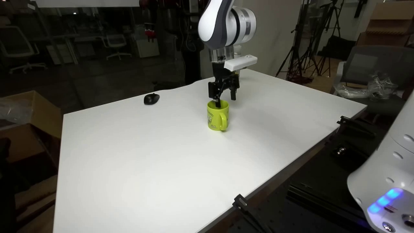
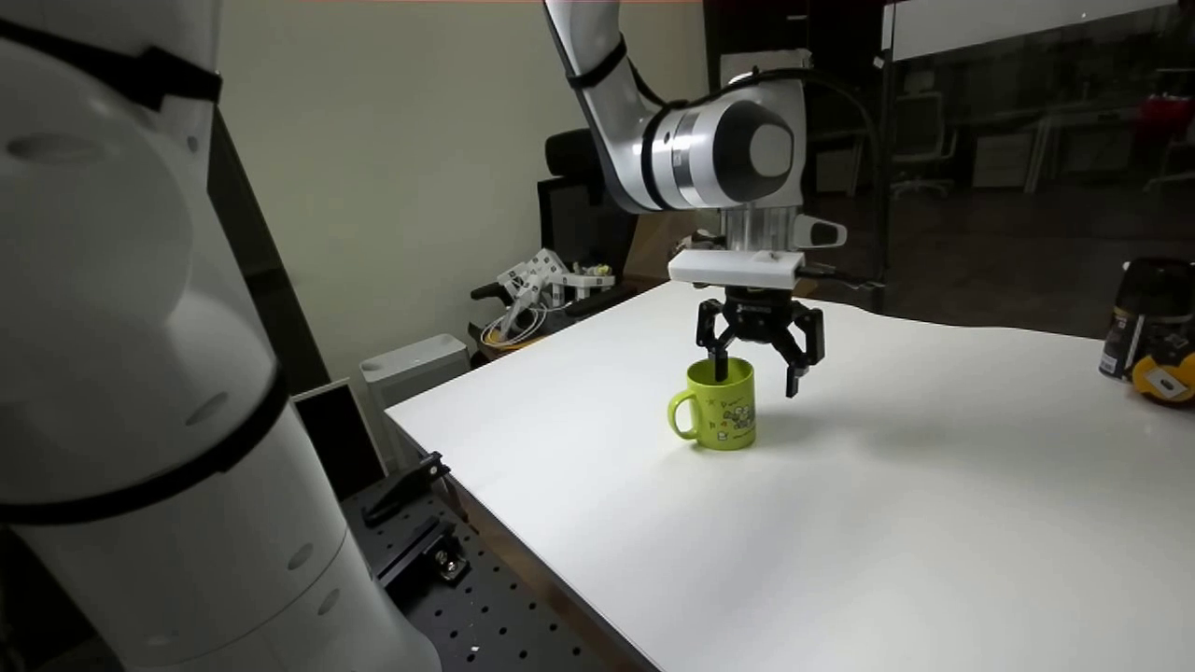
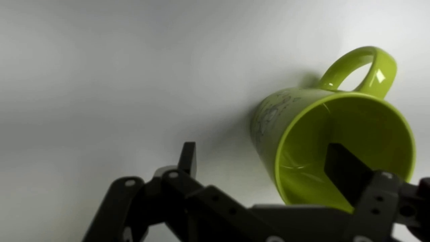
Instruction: Move the cup to the right
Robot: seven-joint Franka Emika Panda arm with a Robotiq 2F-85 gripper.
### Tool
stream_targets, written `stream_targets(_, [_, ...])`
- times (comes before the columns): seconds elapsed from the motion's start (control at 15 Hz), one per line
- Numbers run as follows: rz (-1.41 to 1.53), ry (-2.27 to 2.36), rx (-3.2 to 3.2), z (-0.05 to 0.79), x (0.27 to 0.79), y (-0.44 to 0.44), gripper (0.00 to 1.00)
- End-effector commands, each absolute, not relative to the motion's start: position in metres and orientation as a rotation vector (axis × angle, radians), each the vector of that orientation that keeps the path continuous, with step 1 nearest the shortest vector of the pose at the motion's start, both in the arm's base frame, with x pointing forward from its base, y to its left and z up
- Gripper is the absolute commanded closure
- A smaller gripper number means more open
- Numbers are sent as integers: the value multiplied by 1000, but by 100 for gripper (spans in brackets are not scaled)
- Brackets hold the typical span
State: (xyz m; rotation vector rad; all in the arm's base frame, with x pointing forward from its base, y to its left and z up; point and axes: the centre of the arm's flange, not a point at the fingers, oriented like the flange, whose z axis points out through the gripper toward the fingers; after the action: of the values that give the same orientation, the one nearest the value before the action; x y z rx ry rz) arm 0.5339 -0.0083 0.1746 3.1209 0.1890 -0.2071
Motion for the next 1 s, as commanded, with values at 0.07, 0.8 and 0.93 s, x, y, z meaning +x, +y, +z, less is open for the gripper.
stream_targets(0.07, [-225,193,3121,171,546,-7,40])
stream_targets(0.8, [-221,216,3123,177,548,3,100])
stream_targets(0.93, [-214,217,3120,171,542,0,90])
